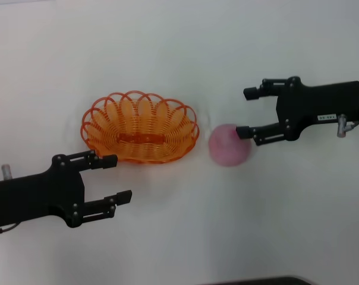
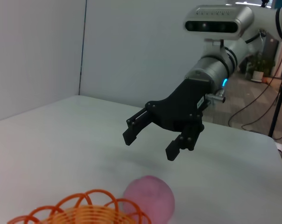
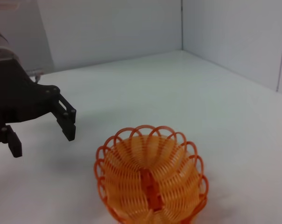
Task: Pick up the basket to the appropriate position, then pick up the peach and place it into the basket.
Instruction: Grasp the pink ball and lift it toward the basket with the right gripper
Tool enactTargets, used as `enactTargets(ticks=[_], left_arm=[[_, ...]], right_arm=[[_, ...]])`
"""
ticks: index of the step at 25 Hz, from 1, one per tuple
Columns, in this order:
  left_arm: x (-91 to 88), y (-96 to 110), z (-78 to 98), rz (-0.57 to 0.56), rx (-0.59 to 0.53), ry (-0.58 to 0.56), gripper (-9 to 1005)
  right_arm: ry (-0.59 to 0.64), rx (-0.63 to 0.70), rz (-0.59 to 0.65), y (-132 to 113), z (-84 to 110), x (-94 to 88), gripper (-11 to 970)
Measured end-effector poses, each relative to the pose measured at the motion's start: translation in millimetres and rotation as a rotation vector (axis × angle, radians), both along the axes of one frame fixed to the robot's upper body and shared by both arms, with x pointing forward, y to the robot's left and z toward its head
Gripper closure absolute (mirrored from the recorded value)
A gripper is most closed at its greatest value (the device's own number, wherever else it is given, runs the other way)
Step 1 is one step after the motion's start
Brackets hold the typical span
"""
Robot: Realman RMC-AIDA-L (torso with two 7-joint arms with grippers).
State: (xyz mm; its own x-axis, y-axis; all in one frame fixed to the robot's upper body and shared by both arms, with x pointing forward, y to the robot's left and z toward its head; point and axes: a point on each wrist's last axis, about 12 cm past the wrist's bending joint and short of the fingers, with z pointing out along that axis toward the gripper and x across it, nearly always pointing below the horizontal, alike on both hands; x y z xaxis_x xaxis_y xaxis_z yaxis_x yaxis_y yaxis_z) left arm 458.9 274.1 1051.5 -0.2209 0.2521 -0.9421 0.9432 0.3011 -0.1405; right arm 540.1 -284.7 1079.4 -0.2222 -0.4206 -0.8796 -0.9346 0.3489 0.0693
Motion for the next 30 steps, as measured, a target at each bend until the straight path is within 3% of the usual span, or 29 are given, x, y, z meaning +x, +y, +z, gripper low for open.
enactTargets(ticks=[8, 17, 25, 30], left_arm=[[-5.0, 0, -14.8, 0.020, 0.033, 0.016, 293], [-4.5, 3, -15.2, 0.042, 0.033, 0.019, 292], [-5.4, 6, -13.6, 0.052, 0.020, 0.029, 292], [-7.9, 8, -14.0, 0.063, 0.016, 0.033, 293]], right_arm=[[0.003, -0.015, 0.037, 1, -6.2, -8.8, 70], [0.029, -0.003, 0.027, -5, -8.1, -14.9, 71], [0.276, 0.052, -0.033, -11, 16.8, -0.9, 71], [0.480, -0.061, -0.081, -8, 33.9, 12.1, 71]])
